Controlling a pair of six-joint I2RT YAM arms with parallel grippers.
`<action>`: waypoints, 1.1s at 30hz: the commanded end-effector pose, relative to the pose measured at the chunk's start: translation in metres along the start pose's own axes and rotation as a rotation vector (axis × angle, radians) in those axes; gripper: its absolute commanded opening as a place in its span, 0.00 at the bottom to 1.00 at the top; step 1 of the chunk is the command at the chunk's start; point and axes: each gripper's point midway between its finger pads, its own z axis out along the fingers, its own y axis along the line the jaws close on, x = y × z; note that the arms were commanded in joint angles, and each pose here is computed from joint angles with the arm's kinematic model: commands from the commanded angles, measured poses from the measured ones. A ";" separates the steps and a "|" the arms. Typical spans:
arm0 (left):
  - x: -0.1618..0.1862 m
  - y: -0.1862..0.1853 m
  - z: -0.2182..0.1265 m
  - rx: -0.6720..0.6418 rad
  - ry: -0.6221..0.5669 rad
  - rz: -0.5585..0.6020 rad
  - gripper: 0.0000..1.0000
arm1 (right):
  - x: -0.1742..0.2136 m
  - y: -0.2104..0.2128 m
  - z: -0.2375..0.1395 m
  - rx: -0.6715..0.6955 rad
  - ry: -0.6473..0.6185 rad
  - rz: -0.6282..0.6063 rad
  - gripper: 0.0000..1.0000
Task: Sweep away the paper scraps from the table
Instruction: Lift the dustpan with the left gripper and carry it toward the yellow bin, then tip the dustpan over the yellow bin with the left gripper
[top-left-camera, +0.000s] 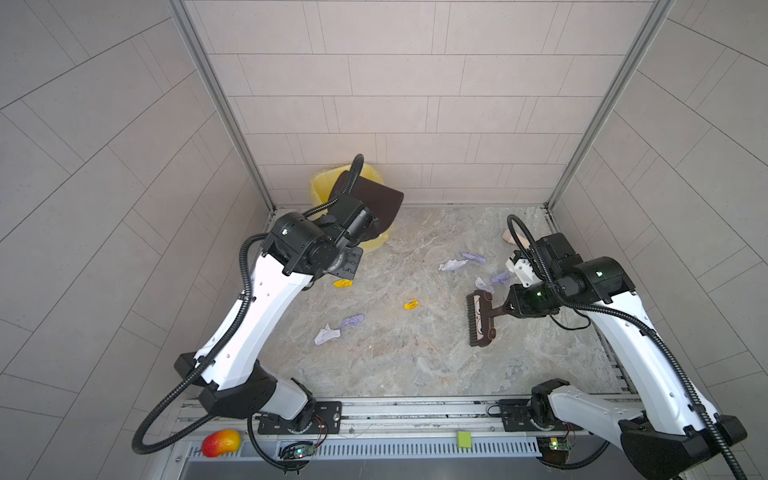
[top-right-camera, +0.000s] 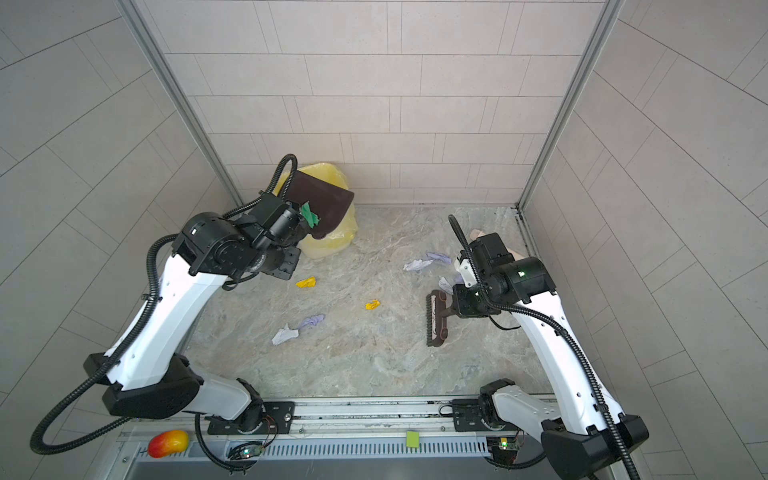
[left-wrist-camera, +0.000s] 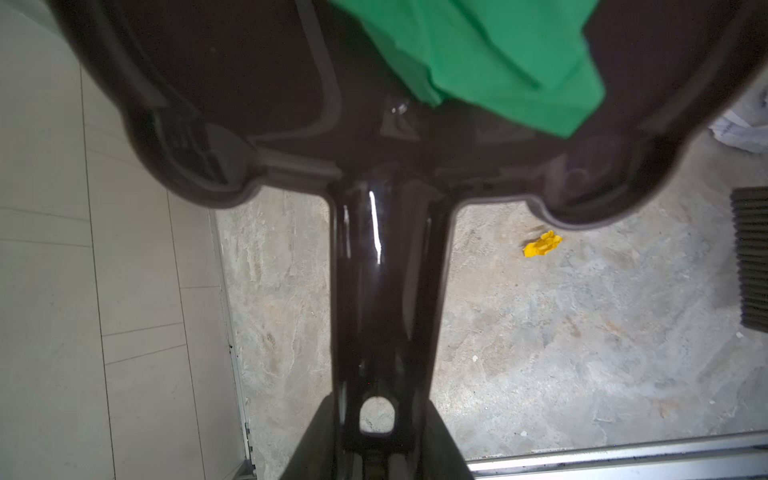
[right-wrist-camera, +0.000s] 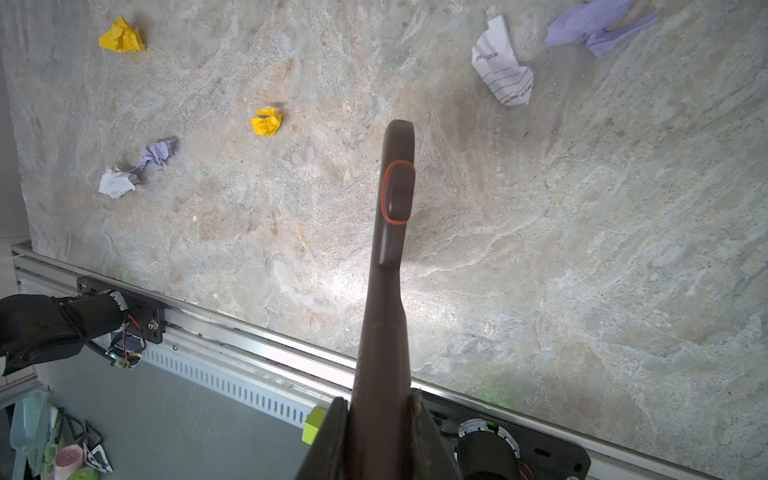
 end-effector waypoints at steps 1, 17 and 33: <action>0.021 0.033 -0.001 -0.091 0.093 -0.036 0.00 | -0.003 0.004 -0.002 -0.031 -0.013 -0.019 0.00; 0.014 0.103 0.043 -0.223 0.136 -0.207 0.00 | -0.008 0.008 0.006 -0.096 0.030 -0.010 0.00; -0.051 0.133 0.101 -0.319 0.172 -0.077 0.00 | -0.004 0.010 0.007 -0.119 0.067 0.055 0.00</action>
